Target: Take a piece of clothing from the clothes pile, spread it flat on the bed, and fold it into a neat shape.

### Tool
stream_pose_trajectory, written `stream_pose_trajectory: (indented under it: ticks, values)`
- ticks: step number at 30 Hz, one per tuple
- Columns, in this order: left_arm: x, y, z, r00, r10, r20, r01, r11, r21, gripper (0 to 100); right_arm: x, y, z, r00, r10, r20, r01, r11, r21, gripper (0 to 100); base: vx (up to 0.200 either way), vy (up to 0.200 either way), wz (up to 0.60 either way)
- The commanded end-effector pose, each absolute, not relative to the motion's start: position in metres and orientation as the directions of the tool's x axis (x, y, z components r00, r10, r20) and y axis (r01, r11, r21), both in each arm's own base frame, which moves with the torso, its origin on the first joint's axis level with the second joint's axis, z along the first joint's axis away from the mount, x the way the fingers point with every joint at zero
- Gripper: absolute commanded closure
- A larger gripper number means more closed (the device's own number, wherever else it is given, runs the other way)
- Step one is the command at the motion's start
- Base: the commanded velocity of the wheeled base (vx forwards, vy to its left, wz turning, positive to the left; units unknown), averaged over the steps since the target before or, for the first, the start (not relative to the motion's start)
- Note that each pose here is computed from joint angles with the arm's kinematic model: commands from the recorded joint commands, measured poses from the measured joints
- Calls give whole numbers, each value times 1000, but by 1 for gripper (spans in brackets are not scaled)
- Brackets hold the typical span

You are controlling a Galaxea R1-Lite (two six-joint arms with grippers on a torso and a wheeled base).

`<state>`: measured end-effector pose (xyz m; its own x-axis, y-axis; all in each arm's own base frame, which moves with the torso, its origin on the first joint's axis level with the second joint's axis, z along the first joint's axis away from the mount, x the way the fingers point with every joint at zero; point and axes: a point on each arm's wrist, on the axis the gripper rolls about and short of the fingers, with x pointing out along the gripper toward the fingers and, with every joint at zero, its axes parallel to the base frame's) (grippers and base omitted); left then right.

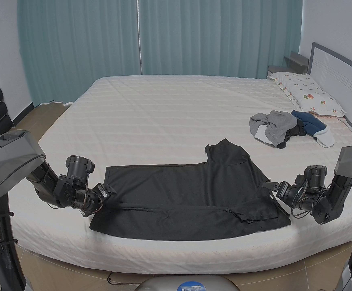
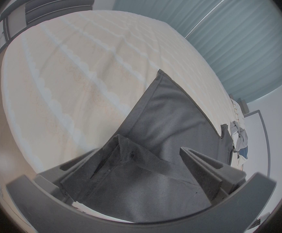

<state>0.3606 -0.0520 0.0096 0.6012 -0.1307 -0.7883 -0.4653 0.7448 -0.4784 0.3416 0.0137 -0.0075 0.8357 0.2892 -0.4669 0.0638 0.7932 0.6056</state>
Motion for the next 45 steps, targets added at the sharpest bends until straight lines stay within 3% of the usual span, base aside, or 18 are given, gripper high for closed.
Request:
stream_pose_trajectory:
  ticks: [1, 5, 10, 15, 21, 33, 45]
  values:
    - [360, -45, 15, 600, -123, -790, -486, 729, -482, 0, 338, 11, 3, 854, 284, -437, 78, 759, 647, 0, 0, 0, 0]
    - [356, -35, 32, 629, -149, -763, -476, 702, -530, 0, 332, 9, 8, 856, 278, -437, 146, 681, 718, 0, 0, 0, 0]
    - [357, -28, 47, 665, -184, -724, -516, 587, -624, 0, 324, 8, 7, 843, 291, -453, 241, 548, 801, 0, 0, 0, 0]
    - [353, -22, 45, 638, -256, -726, -518, 555, -651, 0, 321, 9, -7, 810, 336, -481, 290, 484, 826, 0, 120, 0, 0]
    - [346, -21, 42, 613, -276, -740, -527, 555, -644, 0, 312, 4, -9, 826, 367, -428, 234, 467, 853, 0, 200, 0, 0]
    - [338, -28, 43, 592, -316, -742, -520, 554, -650, 0, 306, 4, -13, 828, 387, -406, 206, 463, 862, 0, 0, 0, 0]
    - [325, -40, 54, 558, -335, -760, -513, 581, -632, 0, 305, 4, -13, 831, 388, -399, 199, 463, 864, 0, 0, -200, 0]
